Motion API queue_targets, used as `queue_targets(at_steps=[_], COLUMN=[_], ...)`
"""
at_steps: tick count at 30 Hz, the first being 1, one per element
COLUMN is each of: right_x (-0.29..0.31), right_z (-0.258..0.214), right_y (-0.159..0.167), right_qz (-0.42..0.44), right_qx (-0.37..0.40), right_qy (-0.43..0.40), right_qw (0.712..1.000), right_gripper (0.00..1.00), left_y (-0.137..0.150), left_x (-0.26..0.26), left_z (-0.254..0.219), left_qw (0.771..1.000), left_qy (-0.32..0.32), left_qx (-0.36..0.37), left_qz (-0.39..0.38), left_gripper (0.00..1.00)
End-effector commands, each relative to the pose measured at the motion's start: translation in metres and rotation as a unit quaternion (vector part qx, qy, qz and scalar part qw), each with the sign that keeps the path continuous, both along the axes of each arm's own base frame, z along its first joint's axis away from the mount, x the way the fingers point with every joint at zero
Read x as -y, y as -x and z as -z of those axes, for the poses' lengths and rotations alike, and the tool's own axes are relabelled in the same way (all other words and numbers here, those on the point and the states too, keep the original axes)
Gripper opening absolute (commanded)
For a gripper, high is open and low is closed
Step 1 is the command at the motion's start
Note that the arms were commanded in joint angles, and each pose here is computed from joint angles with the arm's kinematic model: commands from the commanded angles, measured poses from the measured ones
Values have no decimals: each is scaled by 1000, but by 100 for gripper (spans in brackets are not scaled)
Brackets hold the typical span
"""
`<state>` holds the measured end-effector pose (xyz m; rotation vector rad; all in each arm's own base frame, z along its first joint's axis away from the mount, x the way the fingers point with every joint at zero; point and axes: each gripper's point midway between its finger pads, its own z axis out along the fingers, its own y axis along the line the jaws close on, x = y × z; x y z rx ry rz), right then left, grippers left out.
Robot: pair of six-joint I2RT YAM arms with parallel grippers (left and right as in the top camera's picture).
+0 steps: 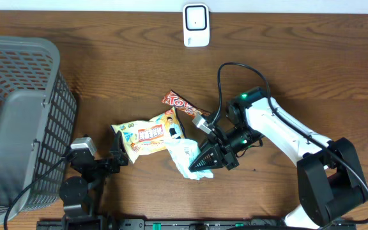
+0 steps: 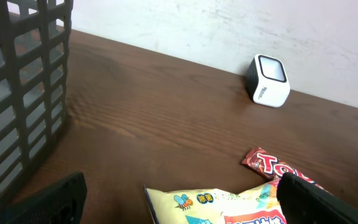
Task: Scan the item barcode
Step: 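Lift the wipes pack and carry it toward the scanner, then hold the wipes pack in front of the scanner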
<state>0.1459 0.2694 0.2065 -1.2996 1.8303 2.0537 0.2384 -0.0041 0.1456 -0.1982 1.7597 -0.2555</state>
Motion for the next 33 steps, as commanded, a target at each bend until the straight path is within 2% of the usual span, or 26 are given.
queue_targets(at_steps=[1,4,7,12,15,16,19,22,24,25,29,31,33], right_x=[1,2,3,-1,-5,-4,5,10,20,32,65,76,78], right_z=[-3,0,8,16,43,71,102,104,103,100,90,85,83], right_y=[-8,-6,-7,-28,-63,-96,-144,-172,-200,-223,-265,-282,-296], right_qz=[16,10,-4,15,50,110,227,284,341,380,449,460,457], right_qx=[16,26,72,77,54,42,39,65,93,136,221,260,286], right_qy=[-24,-21,-27,-11,89,201,323,350,379,405,461,479,489], right_qw=[999,999,997,997,993,972,918,890,855,820,733,702,686], right_gripper=[1,1,1,1,2,1,1,1,1,1,1,1,1], left_y=[0,0,0,0,0,0,0,0,0,0,0,0,0], left_x=[2,2,2,2,2,2,2,2,2,2,2,2,2], left_z=[13,13,13,13,13,13,13,13,13,13,13,13,13], left_qw=[1000,1000,1000,1000,1000,1000,1000,1000,1000,1000,1000,1000,1000], left_qy=[7,7,7,7,7,7,7,7,7,7,7,7,7], left_qx=[-16,-16,-16,-16,-16,-16,-16,-16,-16,-16,-16,-16,-16], left_qz=[3,3,3,3,3,3,3,3,3,3,3,3,3], left_gripper=[98,98,98,98,98,98,98,98,98,98,98,98,98])
